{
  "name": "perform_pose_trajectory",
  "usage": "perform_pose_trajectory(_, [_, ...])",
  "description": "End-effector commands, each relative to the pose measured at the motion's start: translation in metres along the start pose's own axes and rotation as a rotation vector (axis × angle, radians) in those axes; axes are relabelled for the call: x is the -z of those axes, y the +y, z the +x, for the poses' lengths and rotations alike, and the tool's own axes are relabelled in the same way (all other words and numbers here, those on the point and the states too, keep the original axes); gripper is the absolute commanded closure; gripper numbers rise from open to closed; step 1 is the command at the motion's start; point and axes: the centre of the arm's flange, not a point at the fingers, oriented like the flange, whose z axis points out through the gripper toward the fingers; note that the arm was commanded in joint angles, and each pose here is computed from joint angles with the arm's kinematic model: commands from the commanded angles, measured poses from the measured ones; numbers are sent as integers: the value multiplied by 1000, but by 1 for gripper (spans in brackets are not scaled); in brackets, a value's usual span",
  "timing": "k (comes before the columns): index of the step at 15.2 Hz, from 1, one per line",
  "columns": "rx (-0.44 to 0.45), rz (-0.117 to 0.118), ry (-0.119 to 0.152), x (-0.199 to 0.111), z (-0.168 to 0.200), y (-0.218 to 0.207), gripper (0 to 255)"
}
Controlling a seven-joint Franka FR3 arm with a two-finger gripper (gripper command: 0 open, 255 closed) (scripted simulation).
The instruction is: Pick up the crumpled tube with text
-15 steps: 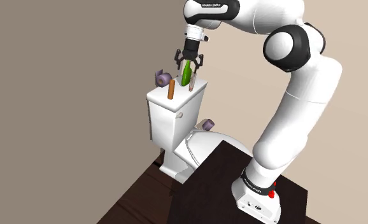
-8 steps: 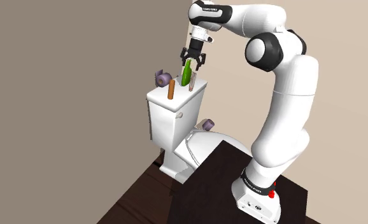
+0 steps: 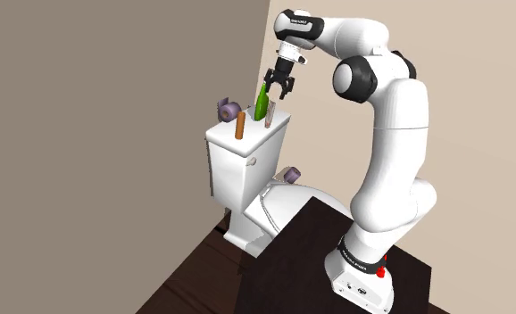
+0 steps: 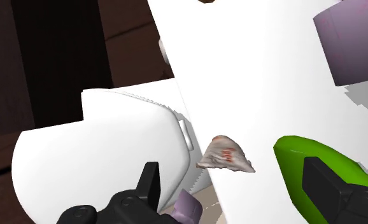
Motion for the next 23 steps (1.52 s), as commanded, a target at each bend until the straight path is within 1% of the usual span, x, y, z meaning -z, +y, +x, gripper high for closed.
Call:
perform_pose_trajectory(1, [-8, 2, -1, -9, 5, -1, 0])
perform_pose_trajectory(5, [-8, 2, -1, -29, 10, -1, 0])
perform_pose_trajectory(7, [-8, 2, -1, -32, 10, -1, 0])
perform_pose_trajectory(8, [-8, 2, -1, -32, 10, -1, 255])
perform_pose_trajectory(17, [-8, 2, -1, -32, 10, -1, 255])
perform_pose_trajectory(23, [-8, 2, -1, -1, 3, -1, 255])
